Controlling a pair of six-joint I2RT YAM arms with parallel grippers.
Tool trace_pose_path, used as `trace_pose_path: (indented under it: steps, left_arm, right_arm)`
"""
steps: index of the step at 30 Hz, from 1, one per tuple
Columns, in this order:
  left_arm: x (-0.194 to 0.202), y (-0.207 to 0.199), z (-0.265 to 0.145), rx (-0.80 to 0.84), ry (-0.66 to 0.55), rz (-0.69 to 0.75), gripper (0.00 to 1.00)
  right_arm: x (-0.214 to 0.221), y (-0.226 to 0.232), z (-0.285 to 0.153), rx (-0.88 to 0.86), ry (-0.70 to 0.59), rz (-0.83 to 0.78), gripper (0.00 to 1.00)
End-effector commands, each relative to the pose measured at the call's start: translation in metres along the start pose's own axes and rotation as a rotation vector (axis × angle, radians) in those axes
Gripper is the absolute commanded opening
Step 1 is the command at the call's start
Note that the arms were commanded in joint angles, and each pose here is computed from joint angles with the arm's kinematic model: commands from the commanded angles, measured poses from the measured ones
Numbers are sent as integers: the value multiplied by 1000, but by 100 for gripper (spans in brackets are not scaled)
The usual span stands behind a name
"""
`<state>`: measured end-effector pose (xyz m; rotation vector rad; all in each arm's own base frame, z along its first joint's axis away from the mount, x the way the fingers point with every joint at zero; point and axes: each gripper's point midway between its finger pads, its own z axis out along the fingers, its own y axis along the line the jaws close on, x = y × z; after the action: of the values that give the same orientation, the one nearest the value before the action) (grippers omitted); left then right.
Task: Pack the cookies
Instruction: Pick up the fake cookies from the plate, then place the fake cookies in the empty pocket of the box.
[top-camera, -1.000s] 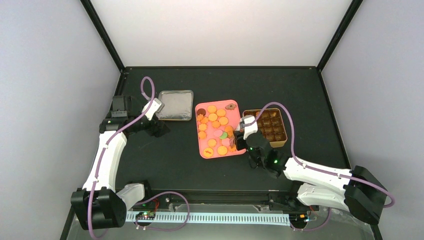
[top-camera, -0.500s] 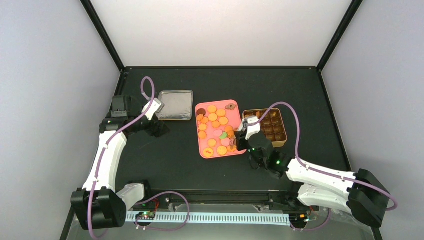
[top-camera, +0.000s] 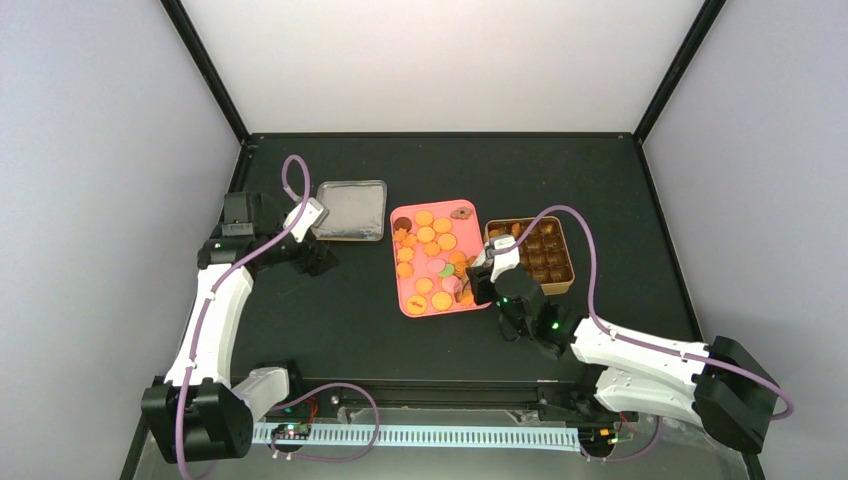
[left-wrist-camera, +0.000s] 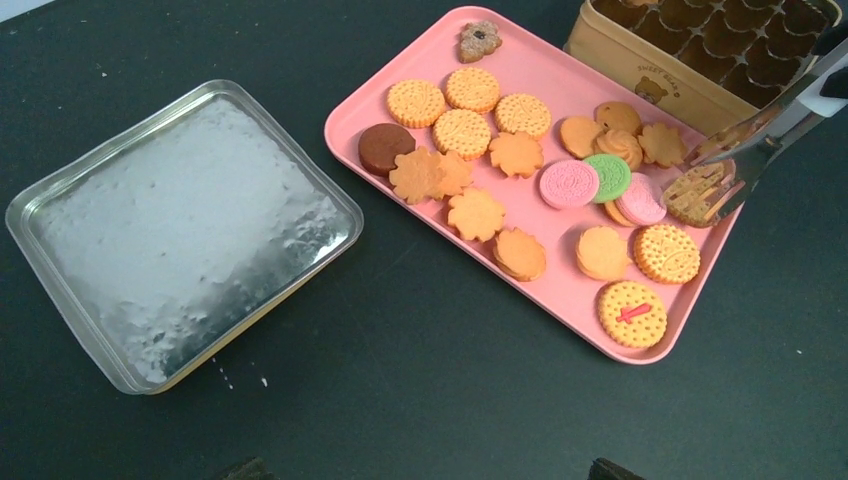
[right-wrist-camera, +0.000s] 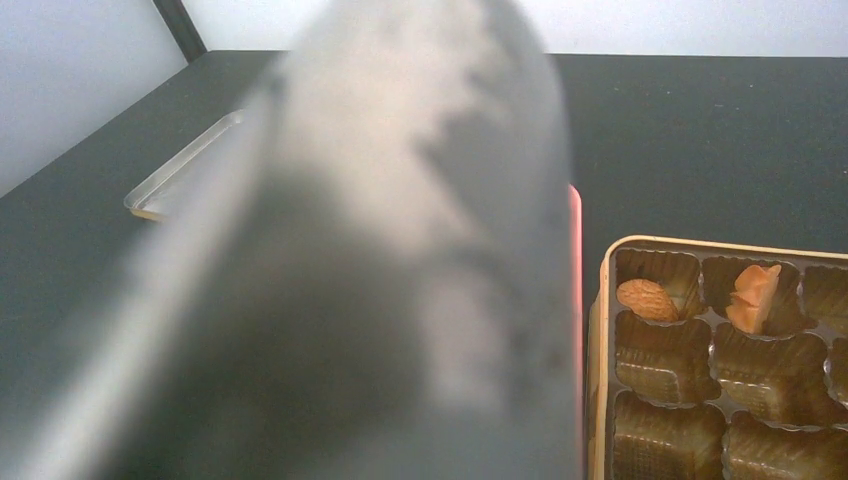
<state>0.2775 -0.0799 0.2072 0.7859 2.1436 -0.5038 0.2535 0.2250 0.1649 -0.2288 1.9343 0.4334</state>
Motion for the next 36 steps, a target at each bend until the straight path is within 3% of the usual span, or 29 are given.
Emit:
trace_pose_path:
  steps: [1, 7, 17, 26, 36]
  left_arm:
    - [-12, -2, -11, -12, -27, 43, 85]
    - [-11, -3, -12, -12, -28, 47, 85]
    - [-13, -3, -12, -8, -34, 45, 85]
    - [-13, -3, -13, -12, -34, 45, 84]
    - [-12, -6, -11, 10, -39, 29, 84]
  right_arm:
    - [8, -4, 3, 19, 17, 8, 41]
    - [8, -6, 3, 28, 14, 8, 31]
    - [-33, 0, -10, 14, -74, 0, 13]
    - [-81, -16, -28, 124, -194, -82, 12]
    - [-130, -106, -18, 393, -246, -53, 14]
